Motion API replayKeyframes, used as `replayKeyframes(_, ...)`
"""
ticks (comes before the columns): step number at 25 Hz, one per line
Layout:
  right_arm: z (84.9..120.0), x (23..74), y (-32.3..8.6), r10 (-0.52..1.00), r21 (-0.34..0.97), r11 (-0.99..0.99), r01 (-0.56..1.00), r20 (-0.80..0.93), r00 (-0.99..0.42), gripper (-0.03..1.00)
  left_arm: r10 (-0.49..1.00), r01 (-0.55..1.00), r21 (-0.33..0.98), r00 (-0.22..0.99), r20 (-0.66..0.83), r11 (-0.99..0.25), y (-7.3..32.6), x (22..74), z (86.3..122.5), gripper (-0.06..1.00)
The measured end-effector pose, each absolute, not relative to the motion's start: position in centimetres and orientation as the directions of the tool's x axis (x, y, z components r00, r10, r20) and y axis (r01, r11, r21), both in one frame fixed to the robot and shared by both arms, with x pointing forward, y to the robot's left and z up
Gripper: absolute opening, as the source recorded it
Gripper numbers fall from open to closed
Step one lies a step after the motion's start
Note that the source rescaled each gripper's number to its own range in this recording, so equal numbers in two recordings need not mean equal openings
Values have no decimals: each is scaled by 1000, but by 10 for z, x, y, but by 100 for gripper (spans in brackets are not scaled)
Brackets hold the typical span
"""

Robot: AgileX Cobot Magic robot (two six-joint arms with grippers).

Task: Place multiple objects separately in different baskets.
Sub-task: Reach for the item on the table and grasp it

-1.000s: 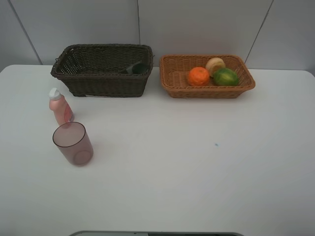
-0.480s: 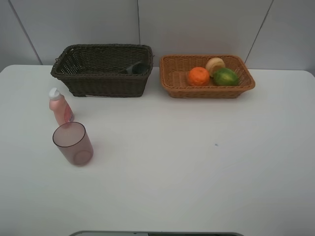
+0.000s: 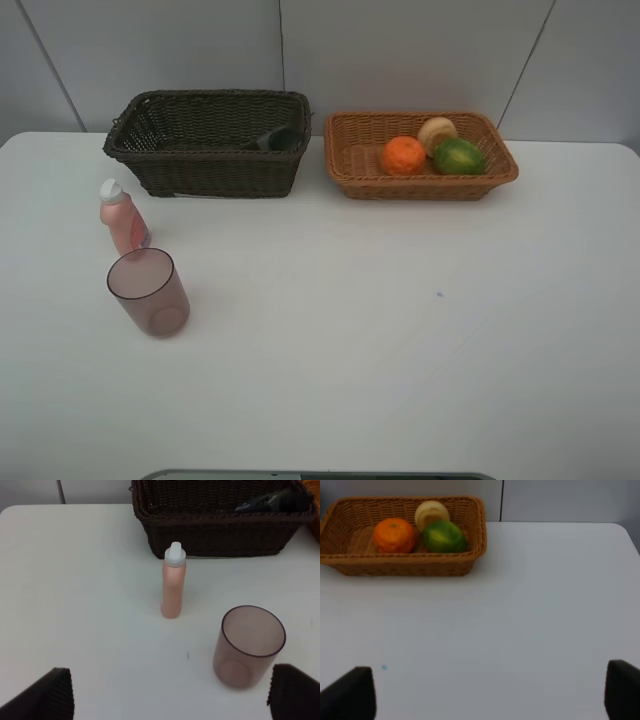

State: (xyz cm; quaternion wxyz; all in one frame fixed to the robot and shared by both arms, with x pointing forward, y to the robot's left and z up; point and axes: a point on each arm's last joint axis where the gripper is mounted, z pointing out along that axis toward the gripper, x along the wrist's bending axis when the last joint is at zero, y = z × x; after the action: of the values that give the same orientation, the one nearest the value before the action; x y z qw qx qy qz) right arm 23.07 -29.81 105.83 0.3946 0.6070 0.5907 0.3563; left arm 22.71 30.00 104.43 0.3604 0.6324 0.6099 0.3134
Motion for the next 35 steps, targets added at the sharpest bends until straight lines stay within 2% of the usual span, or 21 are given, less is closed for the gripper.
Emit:
replayKeyframes(28, 1058, 231, -298, 998, 900, 9, 436, -34, 48, 93, 998, 557, 831, 50, -45, 10, 301, 229, 1044, 100)
replayKeyframes(35, 1058, 231, -298, 998, 899, 9, 437, -34, 48, 93, 998, 723, 691, 37, -43, 3, 297, 288, 1058, 100)
